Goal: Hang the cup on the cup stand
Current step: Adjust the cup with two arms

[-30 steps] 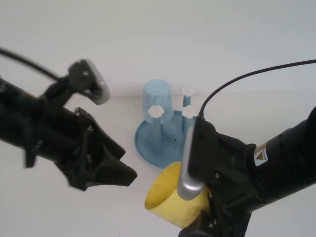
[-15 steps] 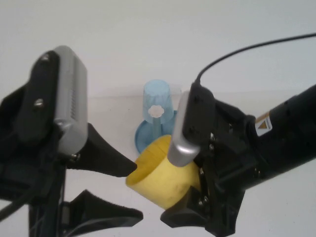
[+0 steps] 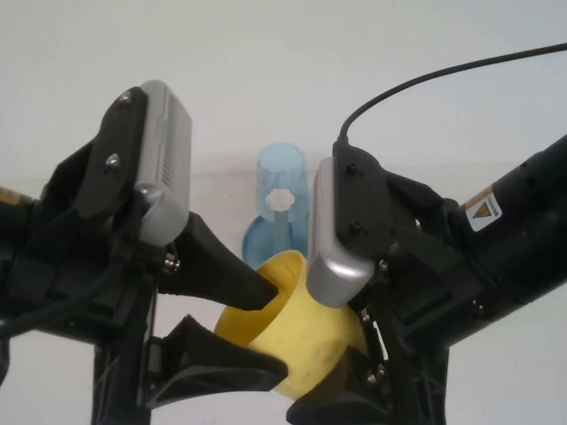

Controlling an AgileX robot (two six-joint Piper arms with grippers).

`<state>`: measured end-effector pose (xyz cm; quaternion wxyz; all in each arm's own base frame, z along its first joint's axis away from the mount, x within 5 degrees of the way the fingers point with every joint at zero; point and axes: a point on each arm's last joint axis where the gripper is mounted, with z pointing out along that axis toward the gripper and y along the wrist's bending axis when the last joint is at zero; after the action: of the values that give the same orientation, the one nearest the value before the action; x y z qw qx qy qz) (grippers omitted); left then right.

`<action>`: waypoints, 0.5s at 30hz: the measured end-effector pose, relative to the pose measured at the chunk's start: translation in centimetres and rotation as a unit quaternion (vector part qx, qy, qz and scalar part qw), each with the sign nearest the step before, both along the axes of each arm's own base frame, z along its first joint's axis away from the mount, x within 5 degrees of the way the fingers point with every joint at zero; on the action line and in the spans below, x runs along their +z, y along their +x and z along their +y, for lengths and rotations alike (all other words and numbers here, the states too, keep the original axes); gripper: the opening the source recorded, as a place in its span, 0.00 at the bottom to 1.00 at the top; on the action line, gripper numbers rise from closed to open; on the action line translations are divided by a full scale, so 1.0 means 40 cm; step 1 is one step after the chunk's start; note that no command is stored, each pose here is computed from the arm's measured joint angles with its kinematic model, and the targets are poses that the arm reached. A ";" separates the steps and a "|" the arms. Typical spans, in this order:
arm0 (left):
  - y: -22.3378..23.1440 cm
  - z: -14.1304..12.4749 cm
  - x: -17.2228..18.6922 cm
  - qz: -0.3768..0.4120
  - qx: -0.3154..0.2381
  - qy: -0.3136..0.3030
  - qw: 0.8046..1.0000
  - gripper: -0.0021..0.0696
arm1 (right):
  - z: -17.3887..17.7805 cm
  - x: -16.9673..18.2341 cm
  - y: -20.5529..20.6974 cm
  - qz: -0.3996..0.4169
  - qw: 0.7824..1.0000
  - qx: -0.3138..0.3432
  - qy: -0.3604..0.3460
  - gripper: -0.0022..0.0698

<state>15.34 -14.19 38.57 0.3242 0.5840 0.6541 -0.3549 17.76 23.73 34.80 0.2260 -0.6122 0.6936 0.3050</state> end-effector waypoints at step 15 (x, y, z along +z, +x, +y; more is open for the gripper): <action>0.032 -0.021 -0.023 0.031 -0.010 -0.010 0.999 0.67 | 0.011 -0.001 0.011 -0.006 1.000 -0.013 0.018 0.82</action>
<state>16.63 -15.03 37.65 0.3061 0.5755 0.6545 -0.3831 18.20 24.16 34.77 0.2444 -0.6011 0.6945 0.3108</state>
